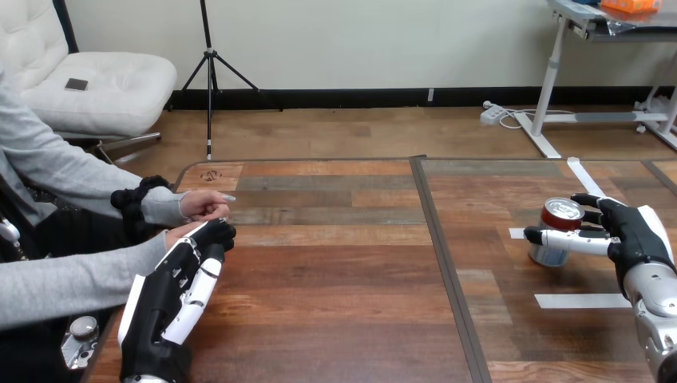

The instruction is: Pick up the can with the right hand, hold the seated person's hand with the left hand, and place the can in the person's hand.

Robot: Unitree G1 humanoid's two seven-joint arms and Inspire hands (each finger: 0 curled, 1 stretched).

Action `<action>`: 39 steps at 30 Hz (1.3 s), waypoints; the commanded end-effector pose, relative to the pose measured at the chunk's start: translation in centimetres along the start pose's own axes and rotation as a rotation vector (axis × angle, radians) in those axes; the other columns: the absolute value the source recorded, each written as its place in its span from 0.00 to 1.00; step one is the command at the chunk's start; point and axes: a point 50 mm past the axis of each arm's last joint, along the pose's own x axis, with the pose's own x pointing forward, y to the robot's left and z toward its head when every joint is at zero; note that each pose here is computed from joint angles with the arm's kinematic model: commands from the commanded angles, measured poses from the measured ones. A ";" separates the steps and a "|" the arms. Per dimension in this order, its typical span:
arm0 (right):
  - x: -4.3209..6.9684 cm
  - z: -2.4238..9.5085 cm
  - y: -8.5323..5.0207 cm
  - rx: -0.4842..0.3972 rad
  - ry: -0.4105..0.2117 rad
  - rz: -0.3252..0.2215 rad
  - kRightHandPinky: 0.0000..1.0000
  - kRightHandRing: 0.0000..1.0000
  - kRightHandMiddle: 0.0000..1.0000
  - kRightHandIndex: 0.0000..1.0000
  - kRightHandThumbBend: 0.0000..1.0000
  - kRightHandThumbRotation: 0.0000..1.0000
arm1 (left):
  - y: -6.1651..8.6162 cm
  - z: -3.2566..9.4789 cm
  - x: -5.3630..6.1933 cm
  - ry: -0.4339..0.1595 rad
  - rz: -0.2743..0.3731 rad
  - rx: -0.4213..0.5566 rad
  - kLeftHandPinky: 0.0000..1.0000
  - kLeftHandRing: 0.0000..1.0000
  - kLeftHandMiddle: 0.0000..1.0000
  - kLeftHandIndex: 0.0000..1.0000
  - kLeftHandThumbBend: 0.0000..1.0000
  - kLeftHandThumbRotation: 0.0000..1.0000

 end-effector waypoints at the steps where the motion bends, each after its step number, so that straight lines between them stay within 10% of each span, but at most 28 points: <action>1: 0.5 2.1 0.3 0.013 -0.065 -0.021 0.70 0.73 0.74 0.75 0.92 0.00 | 0.1 1.6 1.9 -0.084 -0.015 0.020 0.88 0.84 0.80 0.76 0.29 0.53; 39: 0.4 2.0 0.3 -0.044 -0.074 -0.089 0.46 0.52 0.56 0.56 0.81 0.00 | 0.0 1.6 1.8 -0.087 -0.014 0.036 0.86 0.84 0.79 0.73 0.27 0.57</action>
